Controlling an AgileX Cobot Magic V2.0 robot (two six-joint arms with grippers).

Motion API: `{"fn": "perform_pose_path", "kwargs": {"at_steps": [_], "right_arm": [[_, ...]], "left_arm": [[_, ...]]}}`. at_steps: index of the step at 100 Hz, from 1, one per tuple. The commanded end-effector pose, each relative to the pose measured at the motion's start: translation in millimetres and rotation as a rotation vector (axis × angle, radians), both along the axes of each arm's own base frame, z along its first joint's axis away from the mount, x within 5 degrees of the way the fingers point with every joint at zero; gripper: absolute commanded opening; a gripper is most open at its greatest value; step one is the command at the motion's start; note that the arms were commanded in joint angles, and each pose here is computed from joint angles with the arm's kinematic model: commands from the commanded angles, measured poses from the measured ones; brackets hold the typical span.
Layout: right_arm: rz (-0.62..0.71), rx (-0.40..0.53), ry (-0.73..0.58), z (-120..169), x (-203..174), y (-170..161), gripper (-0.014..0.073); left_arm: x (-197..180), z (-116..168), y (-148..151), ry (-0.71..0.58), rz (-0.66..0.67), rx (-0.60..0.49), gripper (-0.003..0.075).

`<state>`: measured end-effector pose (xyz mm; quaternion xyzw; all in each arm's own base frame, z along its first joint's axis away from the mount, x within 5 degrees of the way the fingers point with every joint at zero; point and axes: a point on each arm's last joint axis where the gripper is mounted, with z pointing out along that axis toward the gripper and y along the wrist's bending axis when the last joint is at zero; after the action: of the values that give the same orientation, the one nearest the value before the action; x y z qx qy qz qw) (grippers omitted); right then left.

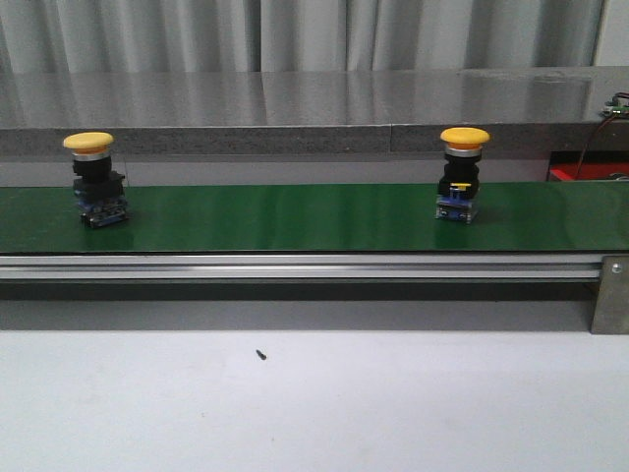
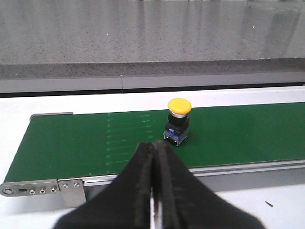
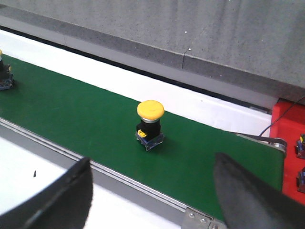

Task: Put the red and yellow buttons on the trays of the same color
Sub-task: 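Lower the right gripper onto the first yellow button at the belt's end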

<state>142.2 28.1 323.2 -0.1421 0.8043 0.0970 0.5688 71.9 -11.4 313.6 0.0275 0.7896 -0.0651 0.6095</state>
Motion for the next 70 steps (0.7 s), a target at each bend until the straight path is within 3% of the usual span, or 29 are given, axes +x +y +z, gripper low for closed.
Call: {"fn": "perform_pose_path", "kwargs": {"at_steps": [1,42,70], "right_arm": [[-0.030,0.029,-0.024,14.1,16.8,-2.0,0.0622],[-0.004,0.024,0.217,-7.1,114.1,-1.4,0.0611],[-0.005,0.019,0.298,-26.0,157.5,-2.3,0.0611]], "left_arm": [[0.9,14.8,-0.3,-0.091,-0.001,-0.022,-0.0019],[0.8,14.4,-0.9,-0.084,-0.004,-0.035,-0.0020],[0.8,14.4,-0.9,-0.084,-0.005,-0.036,-0.0019]]}}
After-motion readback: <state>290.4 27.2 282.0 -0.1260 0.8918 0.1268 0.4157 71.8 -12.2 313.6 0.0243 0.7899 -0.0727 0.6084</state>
